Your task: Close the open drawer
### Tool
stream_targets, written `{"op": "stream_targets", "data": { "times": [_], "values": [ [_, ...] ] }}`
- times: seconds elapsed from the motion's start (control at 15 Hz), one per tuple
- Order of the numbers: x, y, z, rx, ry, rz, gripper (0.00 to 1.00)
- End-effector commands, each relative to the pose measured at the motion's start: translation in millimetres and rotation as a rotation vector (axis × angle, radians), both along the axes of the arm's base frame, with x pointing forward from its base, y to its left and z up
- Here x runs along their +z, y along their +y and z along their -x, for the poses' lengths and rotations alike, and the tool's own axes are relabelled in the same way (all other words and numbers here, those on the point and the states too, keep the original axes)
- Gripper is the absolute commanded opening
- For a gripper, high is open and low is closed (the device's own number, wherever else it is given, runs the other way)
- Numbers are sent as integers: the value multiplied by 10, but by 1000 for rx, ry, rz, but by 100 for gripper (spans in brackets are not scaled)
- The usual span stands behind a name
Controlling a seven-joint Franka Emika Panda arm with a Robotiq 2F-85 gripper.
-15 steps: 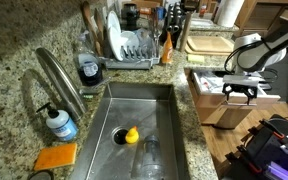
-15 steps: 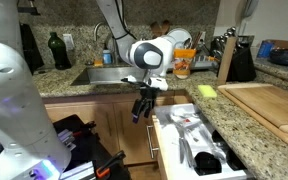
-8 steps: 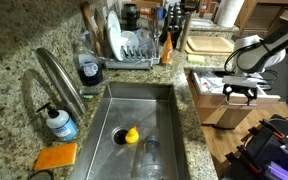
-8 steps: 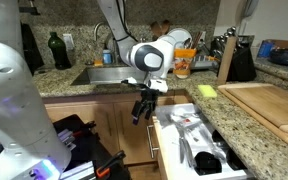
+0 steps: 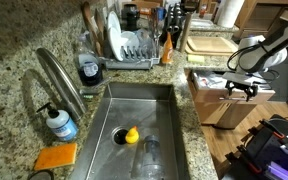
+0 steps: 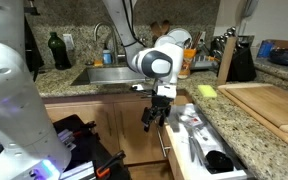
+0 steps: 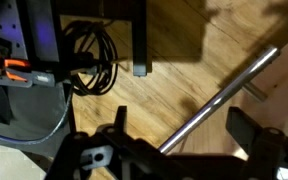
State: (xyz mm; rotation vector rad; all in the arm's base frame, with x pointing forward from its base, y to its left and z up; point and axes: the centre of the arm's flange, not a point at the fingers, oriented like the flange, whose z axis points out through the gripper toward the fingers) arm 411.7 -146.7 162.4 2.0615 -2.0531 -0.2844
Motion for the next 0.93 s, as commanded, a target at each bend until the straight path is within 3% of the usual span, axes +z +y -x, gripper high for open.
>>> {"op": "stream_targets", "data": {
  "times": [0.0, 0.33, 0.47, 0.53, 0.6, 0.67, 0.87],
  "values": [
    [-140, -131, 0, -3, -53, 191, 100],
    [-83, -88, -63, 35, -133, 463, 100],
    [-14, -9, -91, 52, -176, 528, 100],
    [30, 67, -111, 73, -207, 502, 100],
    [89, 180, -112, 111, -240, 397, 100],
    [-6, 71, -174, 73, -188, 483, 100],
    [51, 219, -216, 93, -227, 441, 100]
  ]
}}
